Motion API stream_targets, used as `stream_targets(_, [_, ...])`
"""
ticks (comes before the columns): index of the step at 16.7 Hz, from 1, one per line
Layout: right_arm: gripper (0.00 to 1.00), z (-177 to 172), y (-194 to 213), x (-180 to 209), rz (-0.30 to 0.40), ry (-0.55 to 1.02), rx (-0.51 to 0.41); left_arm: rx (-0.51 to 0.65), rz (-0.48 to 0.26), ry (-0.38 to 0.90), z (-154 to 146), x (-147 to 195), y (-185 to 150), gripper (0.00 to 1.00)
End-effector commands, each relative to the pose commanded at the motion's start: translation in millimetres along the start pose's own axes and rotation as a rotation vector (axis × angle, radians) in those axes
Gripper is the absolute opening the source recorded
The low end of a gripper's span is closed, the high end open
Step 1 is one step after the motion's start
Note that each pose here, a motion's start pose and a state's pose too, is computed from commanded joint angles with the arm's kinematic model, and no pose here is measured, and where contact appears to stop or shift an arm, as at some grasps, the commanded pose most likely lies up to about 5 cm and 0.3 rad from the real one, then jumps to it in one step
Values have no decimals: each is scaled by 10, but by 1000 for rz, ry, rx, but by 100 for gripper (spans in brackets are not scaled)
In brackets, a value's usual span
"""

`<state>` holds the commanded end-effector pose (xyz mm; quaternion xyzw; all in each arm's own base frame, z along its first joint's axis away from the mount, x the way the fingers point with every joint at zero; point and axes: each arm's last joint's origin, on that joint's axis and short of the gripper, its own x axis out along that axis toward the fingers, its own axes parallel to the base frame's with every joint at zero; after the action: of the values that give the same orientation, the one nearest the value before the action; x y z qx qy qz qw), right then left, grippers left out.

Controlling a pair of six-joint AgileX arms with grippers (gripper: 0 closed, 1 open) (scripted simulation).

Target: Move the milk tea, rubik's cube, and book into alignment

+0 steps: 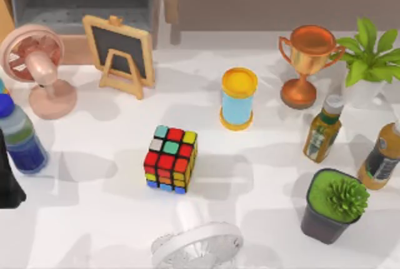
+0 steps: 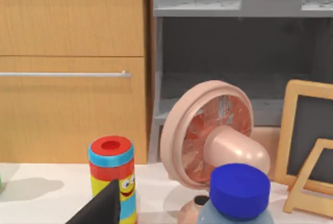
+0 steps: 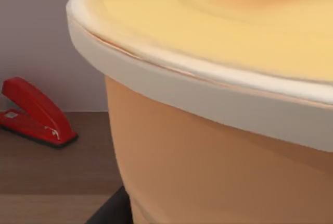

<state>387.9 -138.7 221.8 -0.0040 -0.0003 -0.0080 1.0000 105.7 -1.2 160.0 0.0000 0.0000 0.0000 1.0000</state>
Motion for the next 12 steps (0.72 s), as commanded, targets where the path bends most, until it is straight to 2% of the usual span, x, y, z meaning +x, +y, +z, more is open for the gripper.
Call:
stream_targets(5, [0, -103, -413, -182, -44, -29, -13, 0, 0, 0, 0, 0, 0, 100])
stream_targets(9, [0, -489, -832, -375, -55, 6, -15, 0, 0, 0, 0, 0, 0, 100])
stream_targets(12, [0, -830, -1047, -485, -39, 43, -6, 0, 0, 0, 0, 0, 0, 100])
